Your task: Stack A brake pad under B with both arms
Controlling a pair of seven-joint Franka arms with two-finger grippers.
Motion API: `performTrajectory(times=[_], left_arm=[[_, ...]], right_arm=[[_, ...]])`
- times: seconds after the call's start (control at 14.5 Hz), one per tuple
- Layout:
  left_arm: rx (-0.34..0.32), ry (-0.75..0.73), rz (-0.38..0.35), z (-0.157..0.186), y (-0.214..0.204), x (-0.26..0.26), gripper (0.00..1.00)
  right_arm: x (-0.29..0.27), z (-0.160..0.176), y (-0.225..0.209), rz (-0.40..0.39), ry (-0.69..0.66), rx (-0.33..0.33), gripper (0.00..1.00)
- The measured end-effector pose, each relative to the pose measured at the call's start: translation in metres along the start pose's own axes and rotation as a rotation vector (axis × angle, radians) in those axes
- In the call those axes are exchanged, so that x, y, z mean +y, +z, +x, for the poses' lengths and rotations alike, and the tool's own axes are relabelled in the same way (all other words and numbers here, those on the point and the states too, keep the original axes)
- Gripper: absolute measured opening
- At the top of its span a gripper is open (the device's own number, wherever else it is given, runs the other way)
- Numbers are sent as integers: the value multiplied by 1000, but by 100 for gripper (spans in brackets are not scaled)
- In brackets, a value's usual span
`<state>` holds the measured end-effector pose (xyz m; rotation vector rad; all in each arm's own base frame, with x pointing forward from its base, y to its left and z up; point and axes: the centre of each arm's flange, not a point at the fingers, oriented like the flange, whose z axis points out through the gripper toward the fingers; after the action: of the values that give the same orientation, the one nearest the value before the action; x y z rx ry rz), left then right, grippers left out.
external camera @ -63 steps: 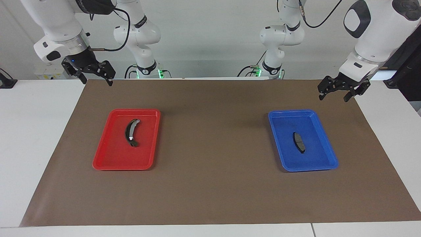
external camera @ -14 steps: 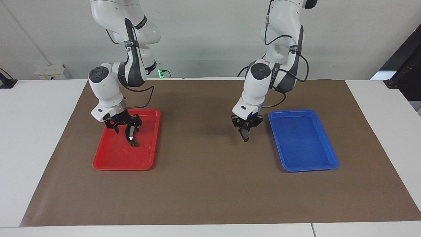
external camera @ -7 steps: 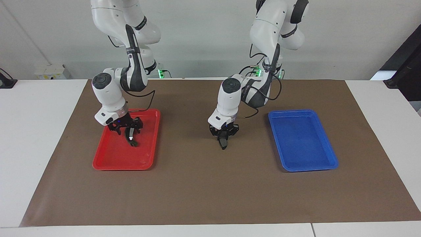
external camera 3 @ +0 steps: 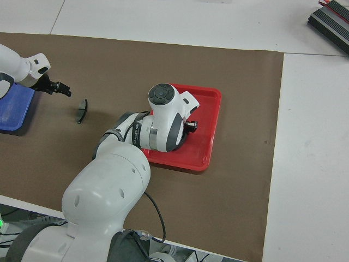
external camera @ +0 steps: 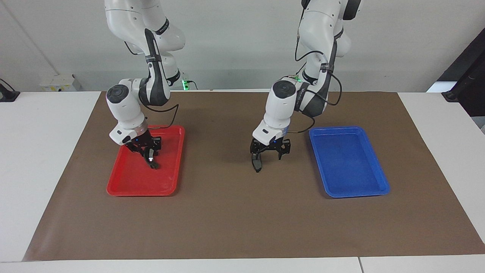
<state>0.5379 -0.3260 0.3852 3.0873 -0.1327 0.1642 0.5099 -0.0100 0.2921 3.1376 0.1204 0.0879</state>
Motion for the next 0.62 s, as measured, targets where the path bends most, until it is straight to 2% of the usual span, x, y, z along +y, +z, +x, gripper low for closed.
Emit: performTrajectory(times=[0.28, 0.48, 0.62], left_arm=[[-47, 13, 28, 14, -55, -102, 100], [-25, -35, 31, 26, -86, -184, 100], [-7, -40, 34, 27, -116, -232, 100]], right_arm=[[0, 0, 0, 0, 0, -1, 43], [0, 7, -9, 6, 2, -39, 43], [-1, 25, -36, 12, 9, -72, 43]])
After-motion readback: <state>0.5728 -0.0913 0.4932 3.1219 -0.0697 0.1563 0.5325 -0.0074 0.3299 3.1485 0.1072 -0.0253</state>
